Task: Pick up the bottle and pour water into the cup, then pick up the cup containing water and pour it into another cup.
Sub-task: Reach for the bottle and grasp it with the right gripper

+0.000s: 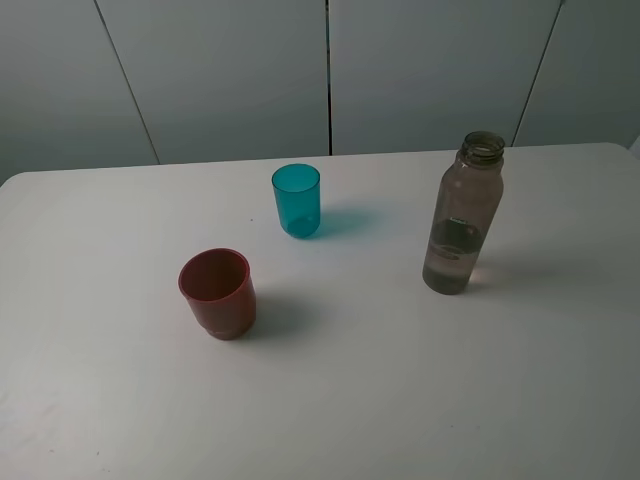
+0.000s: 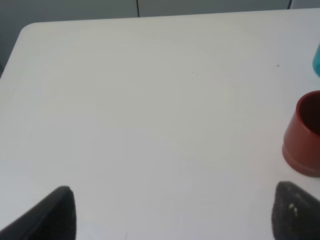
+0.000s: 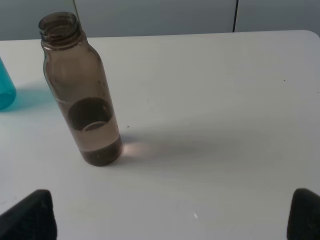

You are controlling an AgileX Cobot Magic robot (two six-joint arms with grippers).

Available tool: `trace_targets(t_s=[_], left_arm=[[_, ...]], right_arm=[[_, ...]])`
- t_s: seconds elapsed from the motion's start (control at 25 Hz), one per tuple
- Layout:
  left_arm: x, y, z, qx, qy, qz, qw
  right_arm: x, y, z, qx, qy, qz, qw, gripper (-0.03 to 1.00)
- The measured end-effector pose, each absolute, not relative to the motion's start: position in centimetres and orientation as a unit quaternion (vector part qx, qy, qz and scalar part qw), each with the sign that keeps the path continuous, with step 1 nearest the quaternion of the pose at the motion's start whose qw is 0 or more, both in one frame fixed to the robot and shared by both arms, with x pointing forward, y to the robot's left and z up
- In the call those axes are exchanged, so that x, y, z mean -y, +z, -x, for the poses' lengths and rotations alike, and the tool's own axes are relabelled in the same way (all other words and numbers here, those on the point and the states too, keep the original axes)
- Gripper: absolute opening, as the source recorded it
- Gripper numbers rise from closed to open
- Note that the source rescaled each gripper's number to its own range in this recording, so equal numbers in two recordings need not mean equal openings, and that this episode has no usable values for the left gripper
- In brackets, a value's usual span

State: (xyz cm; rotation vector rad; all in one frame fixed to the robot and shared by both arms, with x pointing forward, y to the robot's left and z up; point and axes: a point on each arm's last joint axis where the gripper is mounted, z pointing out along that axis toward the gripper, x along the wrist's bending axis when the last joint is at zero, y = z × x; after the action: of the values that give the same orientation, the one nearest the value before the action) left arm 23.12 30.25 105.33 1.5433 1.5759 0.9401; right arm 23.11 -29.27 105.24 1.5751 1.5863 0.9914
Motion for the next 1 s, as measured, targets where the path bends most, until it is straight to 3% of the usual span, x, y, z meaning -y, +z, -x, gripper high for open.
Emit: trace_targets(t_s=[1.0], left_arm=[[-30.25, 105.33, -23.12, -0.612, 0.365, -0.6, 0.363]], right_arm=[[29.27, 105.24, -23.11, -0.61, 0.381, -0.605, 0.341, 1.0]])
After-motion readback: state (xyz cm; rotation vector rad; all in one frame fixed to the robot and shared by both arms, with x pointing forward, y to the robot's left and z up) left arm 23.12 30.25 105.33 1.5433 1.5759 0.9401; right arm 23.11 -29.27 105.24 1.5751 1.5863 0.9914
